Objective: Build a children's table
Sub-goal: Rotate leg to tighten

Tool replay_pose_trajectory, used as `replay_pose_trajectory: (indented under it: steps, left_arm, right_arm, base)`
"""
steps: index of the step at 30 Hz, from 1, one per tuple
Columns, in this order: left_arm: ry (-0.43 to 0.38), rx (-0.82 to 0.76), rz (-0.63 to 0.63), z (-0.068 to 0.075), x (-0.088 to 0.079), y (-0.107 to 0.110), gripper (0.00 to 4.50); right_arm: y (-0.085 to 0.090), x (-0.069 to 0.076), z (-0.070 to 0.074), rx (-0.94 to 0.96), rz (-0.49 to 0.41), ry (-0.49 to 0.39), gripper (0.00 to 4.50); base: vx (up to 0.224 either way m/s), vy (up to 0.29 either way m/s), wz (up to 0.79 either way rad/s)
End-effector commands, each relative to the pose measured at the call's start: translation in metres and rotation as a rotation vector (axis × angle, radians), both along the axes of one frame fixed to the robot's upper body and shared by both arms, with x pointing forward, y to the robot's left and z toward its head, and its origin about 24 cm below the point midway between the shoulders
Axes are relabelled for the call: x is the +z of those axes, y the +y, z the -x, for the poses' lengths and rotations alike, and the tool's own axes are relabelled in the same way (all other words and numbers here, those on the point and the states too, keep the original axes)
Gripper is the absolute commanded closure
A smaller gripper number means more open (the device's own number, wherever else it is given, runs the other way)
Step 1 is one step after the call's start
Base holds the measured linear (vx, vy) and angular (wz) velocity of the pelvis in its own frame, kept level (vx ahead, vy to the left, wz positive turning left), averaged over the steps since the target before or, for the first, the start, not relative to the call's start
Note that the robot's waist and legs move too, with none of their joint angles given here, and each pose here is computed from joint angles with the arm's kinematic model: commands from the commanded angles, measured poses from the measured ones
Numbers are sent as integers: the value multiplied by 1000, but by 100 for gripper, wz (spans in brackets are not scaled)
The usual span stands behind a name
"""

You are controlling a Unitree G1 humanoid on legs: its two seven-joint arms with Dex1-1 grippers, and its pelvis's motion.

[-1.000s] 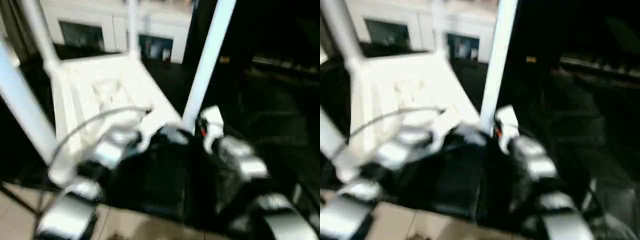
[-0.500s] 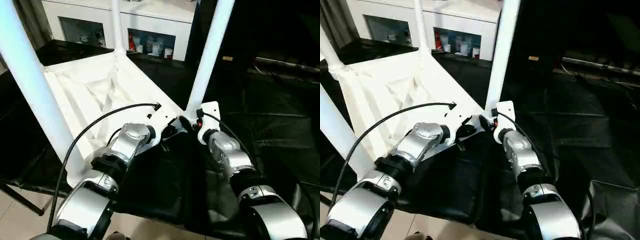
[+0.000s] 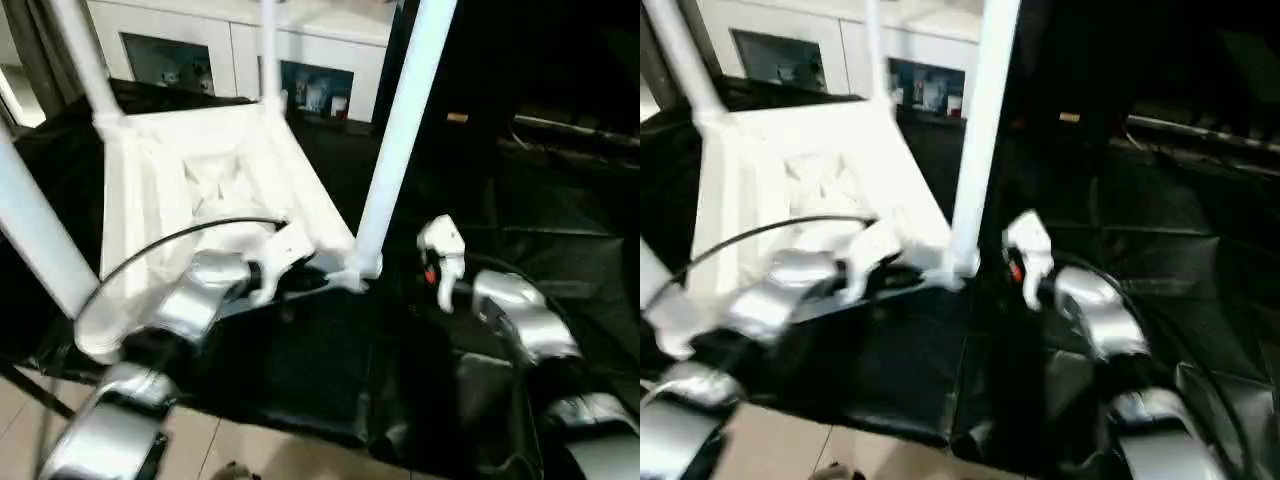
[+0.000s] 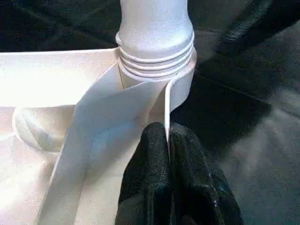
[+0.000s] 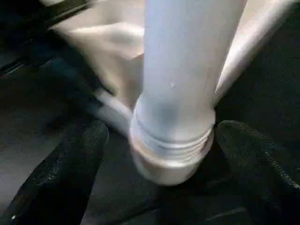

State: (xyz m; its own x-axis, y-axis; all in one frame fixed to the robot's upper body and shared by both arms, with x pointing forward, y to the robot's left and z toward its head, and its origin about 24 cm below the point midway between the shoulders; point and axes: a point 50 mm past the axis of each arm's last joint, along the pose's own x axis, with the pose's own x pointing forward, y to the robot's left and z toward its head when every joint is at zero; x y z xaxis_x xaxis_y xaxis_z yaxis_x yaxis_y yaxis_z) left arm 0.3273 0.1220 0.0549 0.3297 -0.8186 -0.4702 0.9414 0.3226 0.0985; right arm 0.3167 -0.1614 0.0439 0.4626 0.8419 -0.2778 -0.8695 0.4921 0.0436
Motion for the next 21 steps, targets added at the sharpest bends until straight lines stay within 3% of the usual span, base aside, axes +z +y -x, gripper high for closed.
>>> replay_pose_trajectory:
  steps: [1, 11, 21]
  left_arm:
    - [10, -98, 90, 6, 10, -11, 450]
    - [68, -176, 109, 17, 13, -12, 450]
    - [76, -167, 93, 17, 13, -8, 450]
  right_arm:
    - [1, 7, 3, 80, -5, 10, 38]
    - [6, 4, 7, 125, 6, 37, 38]
    - [5, 0, 9, 134, 19, 62, 121]
  base:
    - [0, 0, 0]
    - [0, 0, 0]
    - [0, 0, 0]
